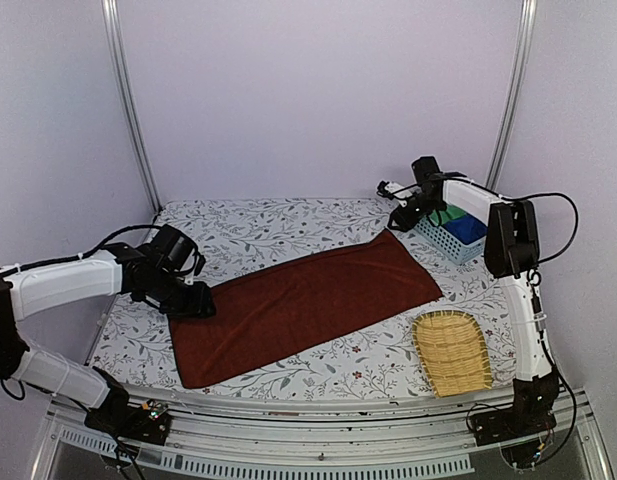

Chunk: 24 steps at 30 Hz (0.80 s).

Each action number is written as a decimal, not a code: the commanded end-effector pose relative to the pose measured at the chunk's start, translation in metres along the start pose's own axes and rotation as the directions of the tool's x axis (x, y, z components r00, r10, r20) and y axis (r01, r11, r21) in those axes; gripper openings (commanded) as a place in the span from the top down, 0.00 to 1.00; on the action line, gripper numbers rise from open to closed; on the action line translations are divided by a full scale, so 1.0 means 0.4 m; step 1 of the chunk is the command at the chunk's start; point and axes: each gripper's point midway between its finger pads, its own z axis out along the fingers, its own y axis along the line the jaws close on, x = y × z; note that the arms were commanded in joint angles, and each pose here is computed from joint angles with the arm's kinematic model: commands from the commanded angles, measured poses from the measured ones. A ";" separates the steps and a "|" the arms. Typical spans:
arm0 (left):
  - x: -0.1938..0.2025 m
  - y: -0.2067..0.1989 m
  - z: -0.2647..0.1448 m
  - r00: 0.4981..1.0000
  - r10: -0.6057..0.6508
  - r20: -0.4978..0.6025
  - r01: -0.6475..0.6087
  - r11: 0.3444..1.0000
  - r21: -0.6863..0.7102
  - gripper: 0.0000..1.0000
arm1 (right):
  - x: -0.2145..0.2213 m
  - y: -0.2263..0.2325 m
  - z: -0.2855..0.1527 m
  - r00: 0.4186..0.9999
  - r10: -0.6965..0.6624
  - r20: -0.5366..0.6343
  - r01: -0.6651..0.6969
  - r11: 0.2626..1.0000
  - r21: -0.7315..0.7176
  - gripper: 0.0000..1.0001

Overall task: Roll the towels
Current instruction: Adjust the bin at the corner of the board, then smooth out the towel at the center of the board.

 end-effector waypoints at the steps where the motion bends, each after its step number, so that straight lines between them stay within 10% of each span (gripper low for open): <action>1: 0.009 0.010 0.004 1.000 -0.015 -0.003 0.015 1.000 -0.004 0.53 | 0.007 0.013 0.018 1.000 0.011 0.008 -0.011 0.999 -0.040 0.49; 17: 0.016 0.013 0.018 1.000 -0.013 -0.025 0.012 1.000 -0.015 0.53 | 0.030 0.034 0.082 0.999 0.031 0.023 -0.029 0.995 -0.095 0.50; 24: 0.009 0.024 0.017 1.000 -0.012 -0.012 0.011 0.999 -0.042 0.53 | 0.026 0.050 0.088 0.999 0.025 0.041 -0.019 0.991 -0.130 0.71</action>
